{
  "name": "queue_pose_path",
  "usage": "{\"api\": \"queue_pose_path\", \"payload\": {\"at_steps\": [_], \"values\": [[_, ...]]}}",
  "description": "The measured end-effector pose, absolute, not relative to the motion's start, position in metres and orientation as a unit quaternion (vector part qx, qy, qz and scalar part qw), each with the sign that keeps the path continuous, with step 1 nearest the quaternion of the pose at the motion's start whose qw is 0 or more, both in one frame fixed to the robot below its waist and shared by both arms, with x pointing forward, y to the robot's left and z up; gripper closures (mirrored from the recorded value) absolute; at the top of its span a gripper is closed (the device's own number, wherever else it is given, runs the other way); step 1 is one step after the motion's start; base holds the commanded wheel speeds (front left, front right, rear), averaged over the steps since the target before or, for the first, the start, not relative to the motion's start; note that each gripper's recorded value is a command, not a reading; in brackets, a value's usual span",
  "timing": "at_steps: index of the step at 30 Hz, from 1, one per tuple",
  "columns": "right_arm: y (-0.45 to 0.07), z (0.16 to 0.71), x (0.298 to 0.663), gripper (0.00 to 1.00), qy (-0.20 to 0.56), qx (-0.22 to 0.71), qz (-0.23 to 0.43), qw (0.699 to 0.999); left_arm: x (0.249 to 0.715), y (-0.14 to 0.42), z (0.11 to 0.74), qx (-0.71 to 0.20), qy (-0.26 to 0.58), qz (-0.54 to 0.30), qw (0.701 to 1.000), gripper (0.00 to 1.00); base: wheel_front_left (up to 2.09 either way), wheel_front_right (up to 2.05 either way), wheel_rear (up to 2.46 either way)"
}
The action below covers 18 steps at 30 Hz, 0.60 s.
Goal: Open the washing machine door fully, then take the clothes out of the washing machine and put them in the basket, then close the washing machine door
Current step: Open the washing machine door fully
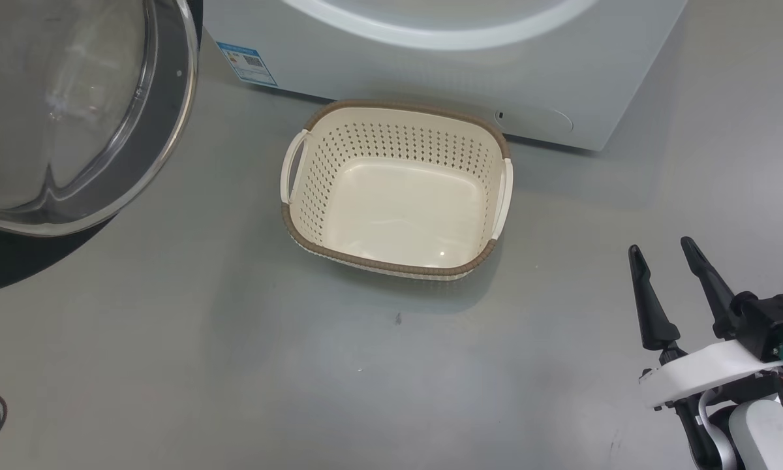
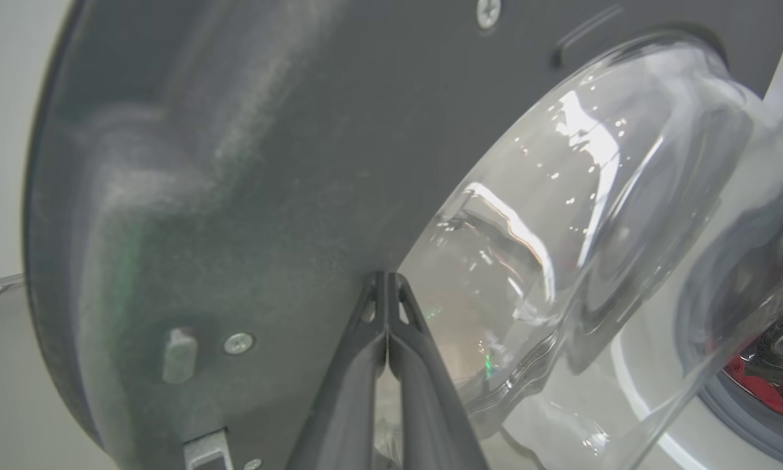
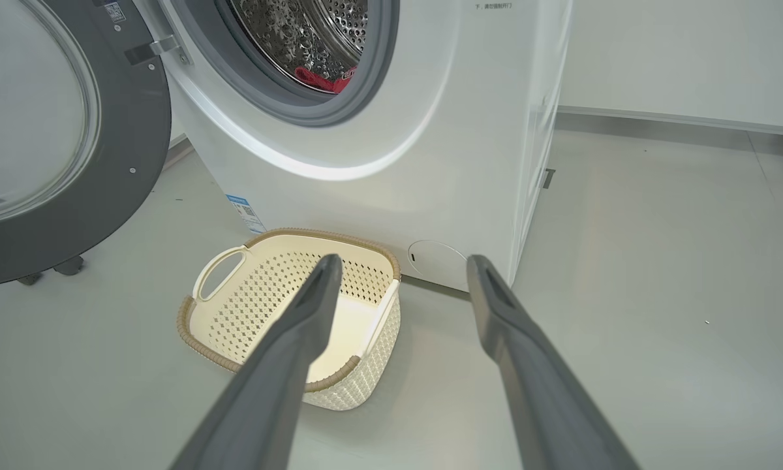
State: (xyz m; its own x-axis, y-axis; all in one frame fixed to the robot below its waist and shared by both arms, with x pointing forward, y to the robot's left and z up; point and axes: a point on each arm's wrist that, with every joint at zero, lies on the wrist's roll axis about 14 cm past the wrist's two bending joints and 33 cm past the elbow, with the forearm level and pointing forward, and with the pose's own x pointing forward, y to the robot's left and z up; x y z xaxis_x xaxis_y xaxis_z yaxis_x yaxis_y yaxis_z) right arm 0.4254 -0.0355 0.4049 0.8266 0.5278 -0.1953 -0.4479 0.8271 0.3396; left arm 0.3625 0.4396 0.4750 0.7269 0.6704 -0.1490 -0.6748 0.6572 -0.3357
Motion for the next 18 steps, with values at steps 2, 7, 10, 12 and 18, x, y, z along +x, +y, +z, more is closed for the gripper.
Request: {"api": "queue_pose_path", "payload": {"at_steps": [2, 7, 10, 12, 18], "values": [[-0.038, 0.4, 0.427, 0.0, 0.149, 0.139, 0.256, 0.945, 0.367, 0.444, 0.475, -0.182, 0.007, 0.372, 0.91, 1.0, 0.0, 0.0, 0.0], [-0.043, 0.388, 0.433, 0.0, 0.16, 0.135, 0.251, 0.945, 0.374, 0.456, 0.473, -0.178, 0.006, 0.384, 0.906, 1.0, 0.0, 0.0, 0.0], [-0.045, 0.383, 0.436, 0.0, 0.163, 0.134, 0.249, 0.945, 0.378, 0.46, 0.469, -0.181, 0.01, 0.391, 0.902, 1.0, 0.0, 0.0, 0.0], [-0.047, 0.378, 0.437, 0.0, 0.168, 0.133, 0.246, 0.945, 0.38, 0.46, 0.464, -0.182, 0.014, 0.393, 0.901, 1.0, 0.0, 0.0, 0.0], [-0.047, 0.373, 0.438, 0.0, 0.172, 0.132, 0.247, 0.944, 0.377, 0.458, 0.452, -0.184, 0.029, 0.4, 0.897, 1.0, 0.0, 0.0, 0.0]]}}
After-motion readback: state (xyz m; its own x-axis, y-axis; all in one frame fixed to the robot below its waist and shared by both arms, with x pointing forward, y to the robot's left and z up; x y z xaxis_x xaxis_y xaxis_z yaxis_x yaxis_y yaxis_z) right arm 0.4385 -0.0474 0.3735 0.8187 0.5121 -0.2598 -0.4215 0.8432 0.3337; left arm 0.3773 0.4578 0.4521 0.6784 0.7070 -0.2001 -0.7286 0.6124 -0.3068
